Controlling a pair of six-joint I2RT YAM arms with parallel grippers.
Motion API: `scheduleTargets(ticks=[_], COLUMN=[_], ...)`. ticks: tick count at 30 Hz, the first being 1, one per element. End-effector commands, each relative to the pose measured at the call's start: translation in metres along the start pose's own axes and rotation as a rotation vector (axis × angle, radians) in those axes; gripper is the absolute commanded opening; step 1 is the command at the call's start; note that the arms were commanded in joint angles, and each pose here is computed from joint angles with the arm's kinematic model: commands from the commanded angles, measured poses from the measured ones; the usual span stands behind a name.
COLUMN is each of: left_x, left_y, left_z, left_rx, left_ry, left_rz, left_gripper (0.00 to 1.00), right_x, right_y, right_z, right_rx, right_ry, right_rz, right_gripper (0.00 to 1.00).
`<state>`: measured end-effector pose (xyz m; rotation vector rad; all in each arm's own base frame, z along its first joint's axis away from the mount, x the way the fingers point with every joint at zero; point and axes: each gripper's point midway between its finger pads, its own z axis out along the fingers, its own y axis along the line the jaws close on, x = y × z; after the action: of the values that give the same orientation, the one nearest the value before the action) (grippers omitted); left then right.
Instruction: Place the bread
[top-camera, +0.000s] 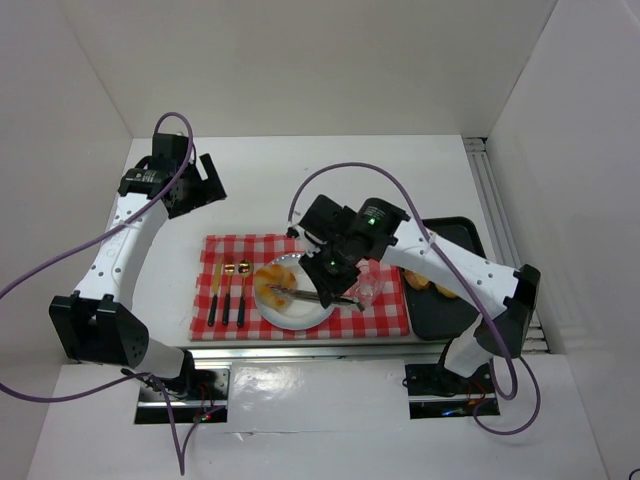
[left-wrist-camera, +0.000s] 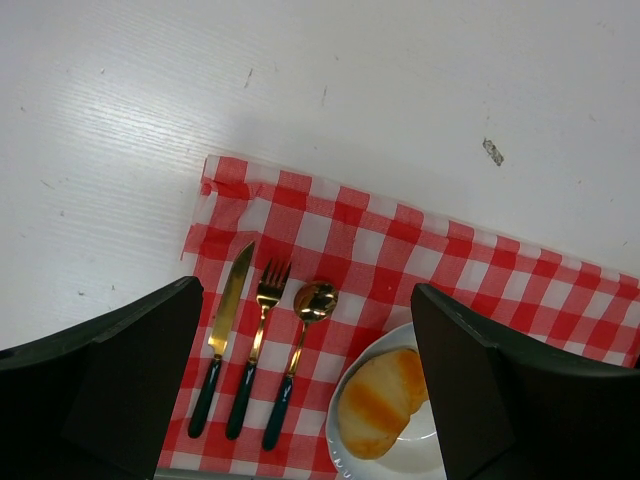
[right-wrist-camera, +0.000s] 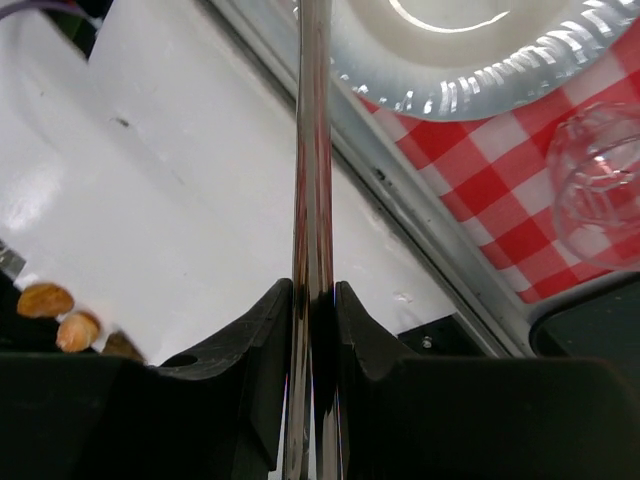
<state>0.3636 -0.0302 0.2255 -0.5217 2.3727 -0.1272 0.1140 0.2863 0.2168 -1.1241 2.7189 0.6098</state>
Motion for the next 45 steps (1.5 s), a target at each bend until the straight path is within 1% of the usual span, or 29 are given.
scheduleTargets(ticks=[1, 4, 5, 6, 7, 8, 9, 10, 11, 12, 13, 15, 16, 18, 19, 21, 22, 24, 28, 29, 32, 36, 37, 44, 45], left_x=[-0.003, -0.003, -0.003, -0.003, -0.003, -0.003, -0.003, -0.003, -0.003, -0.003, -0.003, -0.003, -0.003, -0.003, -0.003, -0.003, -0.003, -0.002, -0.004, -0.004, -0.004, -0.004, -0.004, -0.001, 0.000], left_y=[-0.001, -0.001, -0.001, -0.001, -0.001, -0.001, -0.001, -0.001, -0.001, -0.001, -0.001, -0.001, -0.001, -0.001, -0.001, -0.001, -0.001, -0.001, -0.003, -0.003, -0.003, -0.003, -0.003, -0.002, -0.002], left_z=[0.000, 0.000, 0.000, 0.000, 0.000, 0.000, 0.000, 0.000, 0.000, 0.000, 0.000, 0.000, 0.000, 0.000, 0.000, 0.000, 0.000, 0.003, 0.001, 0.001, 0.001, 0.001, 0.001, 0.003, 0.006], left_rx=[0.016, 0.016, 0.016, 0.016, 0.016, 0.016, 0.016, 0.016, 0.016, 0.016, 0.016, 0.016, 0.016, 0.016, 0.016, 0.016, 0.016, 0.012, 0.024, 0.024, 0.024, 0.024, 0.024, 0.020, 0.016], left_ry=[-0.013, -0.013, -0.013, -0.013, -0.013, -0.013, -0.013, -0.013, -0.013, -0.013, -0.013, -0.013, -0.013, -0.013, -0.013, -0.013, -0.013, -0.005, -0.009, -0.009, -0.009, -0.009, -0.009, 0.000, 0.008], left_rz=[0.010, 0.010, 0.010, 0.010, 0.010, 0.010, 0.010, 0.010, 0.010, 0.010, 0.010, 0.010, 0.010, 0.010, 0.010, 0.010, 0.010, 0.010, 0.010, 0.010, 0.010, 0.010, 0.010, 0.010, 0.011], left_gripper=[0.99, 0.99, 0.99, 0.99, 0.99, 0.99, 0.99, 0.99, 0.99, 0.99, 0.99, 0.99, 0.99, 0.99, 0.99, 0.99, 0.99, 0.99, 0.99, 0.99, 0.99, 0.99, 0.99, 0.99, 0.99], right_x=[-0.026, -0.049, -0.055, -0.059, -0.061, -0.058, -0.058, -0.053, -0.043, -0.039, -0.026, -0.007, 0.004, 0.027, 0.040, 0.050, 0.056, 0.065, 0.068, 0.072, 0.072, 0.077, 0.077, 0.076, 0.076], right_y=[-0.012, -0.030, -0.042, -0.058, -0.069, -0.091, -0.104, -0.125, -0.143, -0.155, -0.174, -0.183, -0.197, -0.200, -0.209, -0.208, -0.213, -0.211, -0.211, -0.214, -0.210, -0.207, -0.207, -0.208, -0.208], right_z=[-0.030, -0.050, -0.056, -0.060, -0.064, -0.067, -0.067, -0.072, -0.076, -0.075, -0.077, -0.088, -0.094, -0.096, -0.094, -0.095, -0.094, -0.086, -0.086, -0.085, -0.080, -0.067, -0.067, -0.060, -0.060], right_rx=[0.097, 0.155, 0.207, 0.252, 0.283, 0.375, 0.416, 0.474, 0.560, 0.593, 0.625, 0.614, 0.622, 0.601, 0.609, 0.565, 0.561, 0.532, 0.517, 0.524, 0.500, 0.469, 0.469, 0.458, 0.458], right_ry=[-0.167, -0.294, -0.338, -0.364, -0.380, -0.390, -0.399, -0.405, -0.391, -0.392, -0.394, -0.433, -0.453, -0.464, -0.453, -0.454, -0.450, -0.419, -0.416, -0.404, -0.383, -0.312, -0.311, -0.296, -0.296], right_rz=[0.015, 0.080, 0.117, 0.199, 0.244, 0.309, 0.397, 0.483, 0.554, 0.610, 0.711, 0.829, 0.932, 1.010, 1.071, 1.118, 1.155, 1.184, 1.196, 1.197, 1.179, 1.143, 1.143, 1.131, 1.131], right_gripper=[0.04, 0.04, 0.04, 0.04, 0.04, 0.04, 0.04, 0.08, 0.08, 0.08, 0.10, 0.15, 0.17, 0.20, 0.20, 0.25, 0.25, 0.28, 0.28, 0.34, 0.34, 0.34, 0.35, 0.35, 0.36])
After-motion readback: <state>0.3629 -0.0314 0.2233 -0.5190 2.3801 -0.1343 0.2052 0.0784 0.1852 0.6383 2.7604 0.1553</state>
